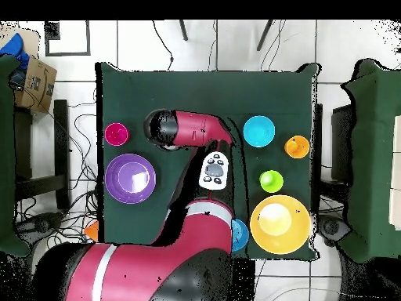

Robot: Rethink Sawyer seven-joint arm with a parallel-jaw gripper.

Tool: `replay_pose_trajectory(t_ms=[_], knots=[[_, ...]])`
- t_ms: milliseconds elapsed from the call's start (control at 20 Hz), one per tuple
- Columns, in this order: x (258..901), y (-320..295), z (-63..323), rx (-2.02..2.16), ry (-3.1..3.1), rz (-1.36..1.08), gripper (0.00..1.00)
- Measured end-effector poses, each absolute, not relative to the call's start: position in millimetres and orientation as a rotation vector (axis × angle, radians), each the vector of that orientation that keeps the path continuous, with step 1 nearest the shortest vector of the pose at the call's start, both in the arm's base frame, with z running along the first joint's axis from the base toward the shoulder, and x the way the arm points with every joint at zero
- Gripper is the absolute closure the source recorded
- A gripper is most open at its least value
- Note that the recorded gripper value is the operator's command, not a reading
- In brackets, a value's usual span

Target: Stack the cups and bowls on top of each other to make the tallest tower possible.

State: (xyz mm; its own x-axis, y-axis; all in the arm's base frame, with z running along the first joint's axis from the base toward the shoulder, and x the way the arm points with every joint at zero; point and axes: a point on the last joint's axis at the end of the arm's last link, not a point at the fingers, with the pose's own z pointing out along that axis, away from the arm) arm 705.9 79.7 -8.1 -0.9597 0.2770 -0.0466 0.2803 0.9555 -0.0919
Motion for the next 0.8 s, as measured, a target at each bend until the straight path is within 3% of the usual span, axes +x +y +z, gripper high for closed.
replay_pose_trajectory(t_ms=[800], knots=[[695.2,80.3,-36.1,0.439,3.110,-0.158,1.00]])
